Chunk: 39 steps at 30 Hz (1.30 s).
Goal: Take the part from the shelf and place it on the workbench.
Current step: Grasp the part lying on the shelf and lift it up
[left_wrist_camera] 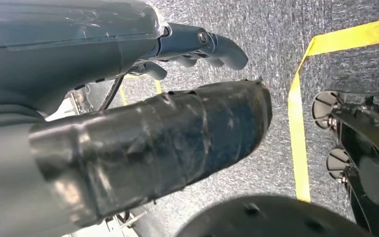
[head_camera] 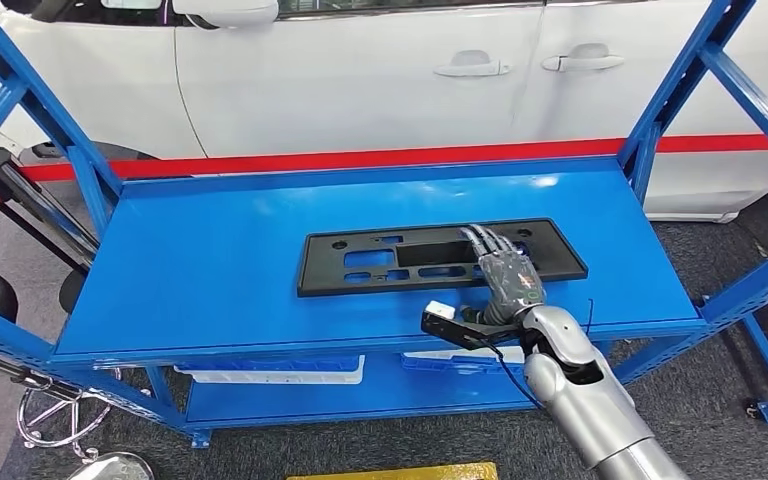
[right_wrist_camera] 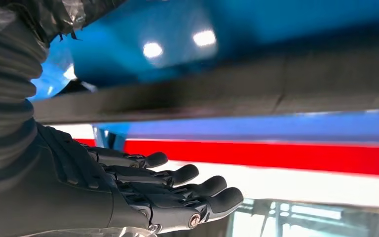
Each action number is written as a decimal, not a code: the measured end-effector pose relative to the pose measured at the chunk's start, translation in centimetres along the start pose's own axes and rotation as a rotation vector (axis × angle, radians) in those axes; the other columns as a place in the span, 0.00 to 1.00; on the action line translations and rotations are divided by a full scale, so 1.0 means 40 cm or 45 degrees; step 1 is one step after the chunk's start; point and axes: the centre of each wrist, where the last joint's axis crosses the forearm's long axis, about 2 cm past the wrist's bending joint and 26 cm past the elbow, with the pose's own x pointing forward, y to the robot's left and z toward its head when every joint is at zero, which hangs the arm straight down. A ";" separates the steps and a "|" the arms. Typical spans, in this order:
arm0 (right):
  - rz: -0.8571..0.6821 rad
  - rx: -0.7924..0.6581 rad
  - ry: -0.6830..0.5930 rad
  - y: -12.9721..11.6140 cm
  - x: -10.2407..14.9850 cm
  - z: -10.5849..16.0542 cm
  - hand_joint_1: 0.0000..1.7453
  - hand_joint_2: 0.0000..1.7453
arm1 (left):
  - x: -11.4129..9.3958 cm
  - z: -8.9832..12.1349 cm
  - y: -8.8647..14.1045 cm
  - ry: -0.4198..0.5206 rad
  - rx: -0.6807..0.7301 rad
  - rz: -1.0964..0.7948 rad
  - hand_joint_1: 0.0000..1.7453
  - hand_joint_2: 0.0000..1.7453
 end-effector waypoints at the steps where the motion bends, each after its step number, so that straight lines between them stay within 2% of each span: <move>1: 0.001 0.009 -0.008 0.005 0.005 -0.002 0.00 1.00 | -0.001 0.000 0.002 0.001 0.001 -0.001 0.00 0.00; 11: 0.016 0.018 -0.066 0.009 0.037 -0.026 0.00 1.00 | -0.001 0.000 0.007 -0.003 0.004 -0.020 0.00 0.00; 39: 0.028 0.039 -0.081 0.017 0.044 -0.035 0.00 1.00 | -0.001 0.000 0.011 -0.007 0.005 -0.021 0.00 0.00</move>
